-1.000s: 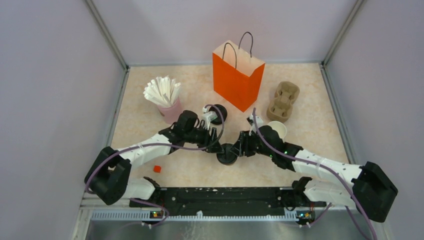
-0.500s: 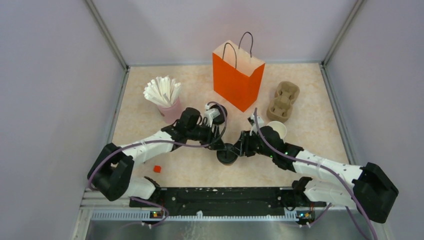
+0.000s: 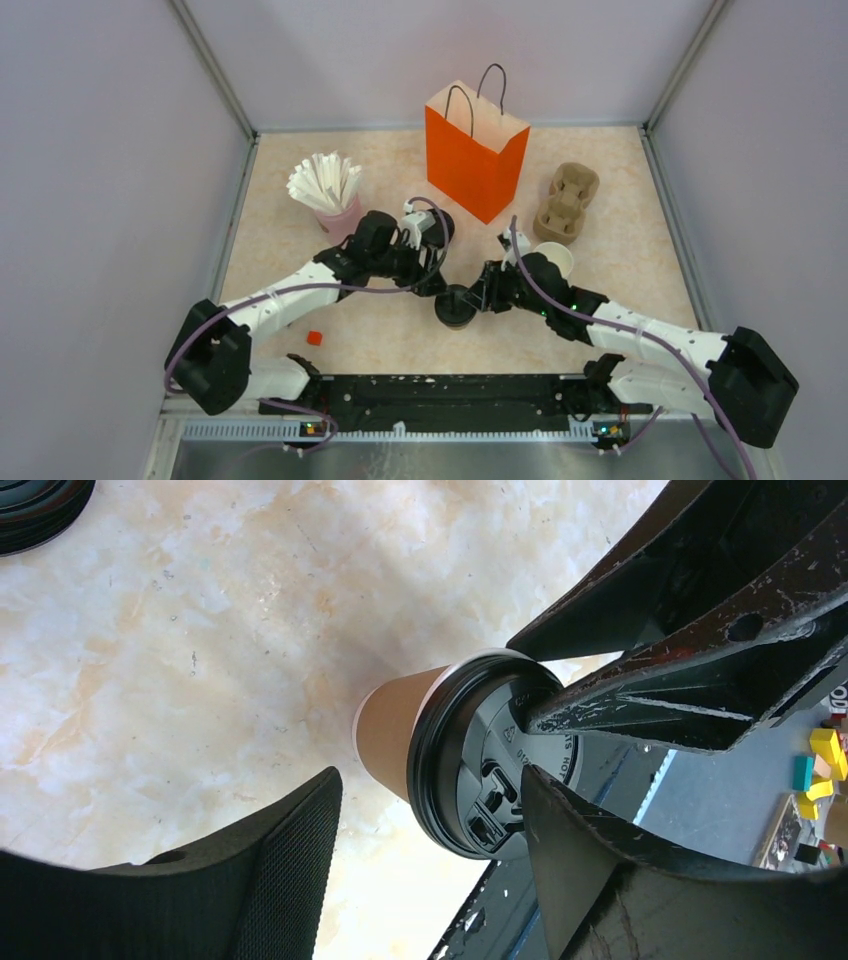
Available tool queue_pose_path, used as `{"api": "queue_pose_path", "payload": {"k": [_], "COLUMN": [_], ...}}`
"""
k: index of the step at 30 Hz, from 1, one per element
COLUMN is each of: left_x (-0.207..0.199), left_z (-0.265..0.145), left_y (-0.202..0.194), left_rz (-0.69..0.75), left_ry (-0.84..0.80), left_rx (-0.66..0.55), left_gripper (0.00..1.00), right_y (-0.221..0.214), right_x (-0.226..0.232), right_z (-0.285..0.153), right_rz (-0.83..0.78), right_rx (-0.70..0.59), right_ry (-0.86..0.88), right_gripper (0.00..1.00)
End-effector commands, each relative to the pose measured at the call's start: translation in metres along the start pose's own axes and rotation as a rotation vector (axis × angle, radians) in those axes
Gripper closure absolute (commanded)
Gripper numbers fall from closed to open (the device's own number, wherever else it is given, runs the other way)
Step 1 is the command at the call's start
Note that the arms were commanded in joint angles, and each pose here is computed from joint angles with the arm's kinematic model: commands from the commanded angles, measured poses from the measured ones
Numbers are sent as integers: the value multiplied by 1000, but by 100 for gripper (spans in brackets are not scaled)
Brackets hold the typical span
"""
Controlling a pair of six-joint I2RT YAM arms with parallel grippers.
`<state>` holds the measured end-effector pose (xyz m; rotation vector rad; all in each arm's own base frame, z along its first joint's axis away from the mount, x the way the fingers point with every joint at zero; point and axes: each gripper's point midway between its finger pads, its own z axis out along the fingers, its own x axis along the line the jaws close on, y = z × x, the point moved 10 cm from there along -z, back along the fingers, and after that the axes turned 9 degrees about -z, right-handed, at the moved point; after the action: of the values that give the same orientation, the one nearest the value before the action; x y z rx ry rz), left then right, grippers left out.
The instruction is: Pack the takeout coffee
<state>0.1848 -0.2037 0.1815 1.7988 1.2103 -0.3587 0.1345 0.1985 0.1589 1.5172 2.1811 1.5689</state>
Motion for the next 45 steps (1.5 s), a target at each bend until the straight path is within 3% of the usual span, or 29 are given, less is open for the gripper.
{"api": "queue_pose_path", "payload": {"k": [1,9,18,21,26,36,39,43,45], "left_x": [-4,-5,-10,-7,0,7,6,6,6], "left_z": [-7,-15,-27,-23,-11,3,4,3,4], "left_y": [1,-15,-26,-26,-22,-15,-13,-12,-12], "left_rz": [32,-13,-32,-31,-24,-19,-17,-13,-12], "left_ry": [1,-18,-35,-29,-2,19,16,23,28], "left_rx": [-29,-9,-24,-16,3,34,28,23,24], "left_gripper": [30,37,30,30,35,37,37,37,37], "right_y": [6,-1,-8,-7,-5,18,28,34,36], "right_x": [3,4,11,17,19,16,22,29,32], "right_z": [0,-4,-4,-2,-4,-30,-35,-35,-33], "right_rz": [-6,141,319,334,314,127,61,3,-16], "right_rx": [-48,-74,-139,-137,-130,-170,-186,-195,-201], "right_ry": [-1,11,35,33,-11,-129,-88,-30,6], "right_gripper": [62,64,64,58,48,42,47,65,67]}}
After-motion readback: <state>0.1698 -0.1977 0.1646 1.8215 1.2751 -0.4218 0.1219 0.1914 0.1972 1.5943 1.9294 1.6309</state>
